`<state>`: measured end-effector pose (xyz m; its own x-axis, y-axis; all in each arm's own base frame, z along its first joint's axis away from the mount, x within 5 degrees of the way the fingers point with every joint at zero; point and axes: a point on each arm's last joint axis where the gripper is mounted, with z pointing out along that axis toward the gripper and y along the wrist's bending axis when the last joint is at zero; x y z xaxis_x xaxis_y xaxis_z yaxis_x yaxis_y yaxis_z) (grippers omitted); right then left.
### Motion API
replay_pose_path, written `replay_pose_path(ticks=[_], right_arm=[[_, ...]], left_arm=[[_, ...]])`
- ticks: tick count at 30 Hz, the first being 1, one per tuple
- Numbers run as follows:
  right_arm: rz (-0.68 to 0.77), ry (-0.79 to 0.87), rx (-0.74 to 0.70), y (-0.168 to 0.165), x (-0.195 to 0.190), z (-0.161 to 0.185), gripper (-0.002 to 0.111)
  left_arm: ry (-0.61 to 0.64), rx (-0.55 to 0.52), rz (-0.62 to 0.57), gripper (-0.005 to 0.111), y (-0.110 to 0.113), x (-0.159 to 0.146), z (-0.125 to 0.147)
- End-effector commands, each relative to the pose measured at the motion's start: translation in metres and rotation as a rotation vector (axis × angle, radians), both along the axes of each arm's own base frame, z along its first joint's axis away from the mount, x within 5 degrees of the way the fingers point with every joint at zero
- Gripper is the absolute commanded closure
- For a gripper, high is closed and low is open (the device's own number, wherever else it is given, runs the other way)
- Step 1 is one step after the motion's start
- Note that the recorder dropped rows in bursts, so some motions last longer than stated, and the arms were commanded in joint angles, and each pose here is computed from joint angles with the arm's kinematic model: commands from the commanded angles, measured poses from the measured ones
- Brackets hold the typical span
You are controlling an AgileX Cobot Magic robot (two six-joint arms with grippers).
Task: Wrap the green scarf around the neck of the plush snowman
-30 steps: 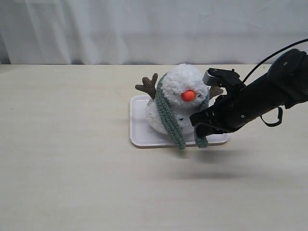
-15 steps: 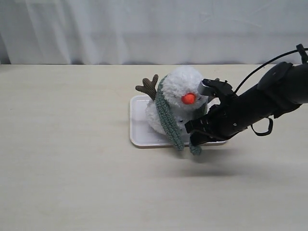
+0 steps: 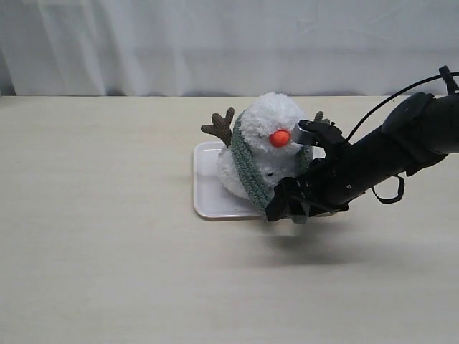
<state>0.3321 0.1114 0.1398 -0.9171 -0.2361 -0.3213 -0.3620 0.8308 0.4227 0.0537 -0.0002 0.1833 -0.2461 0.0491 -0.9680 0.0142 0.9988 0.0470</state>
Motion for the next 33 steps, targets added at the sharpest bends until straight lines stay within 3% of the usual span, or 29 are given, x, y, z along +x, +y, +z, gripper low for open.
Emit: replay_pose_path(ticks=[1,4,7,12,16,20,28,33], right_arm=[[0.04,0.005,0.087,0.006,-0.002,0.006,0.033],[0.056,-0.063,0.213,0.015,0.002,0.014,0.033],[0.011,-0.149,0.134,0.021,0.009,0.009,0.033],[0.102,-0.174,0.104,0.046,0.001,0.0,0.033],[0.013,-0.264,0.005,0.052,0.008,-0.004,0.037],[-0.004,-0.308,-0.048,0.047,0.012,-0.005,0.051],[0.026,-0.337,-0.086,0.045,0.013,-0.005,0.104],[0.117,-0.297,-0.082,0.047,0.005,0.001,0.104]], left_arm=[[-0.013,-0.004,-0.007,0.107,0.0,0.0,0.001],[-0.013,-0.004,-0.007,0.107,0.0,0.0,0.001],[-0.013,-0.004,-0.007,0.107,0.0,0.0,0.001],[-0.013,-0.004,-0.007,0.107,0.0,0.0,0.001],[-0.013,-0.004,-0.007,0.107,0.0,0.0,0.001],[-0.011,-0.004,-0.007,0.107,0.0,0.0,0.001],[-0.011,-0.004,-0.007,0.107,0.0,0.0,0.001],[-0.011,-0.004,-0.007,0.107,0.0,0.0,0.001]])
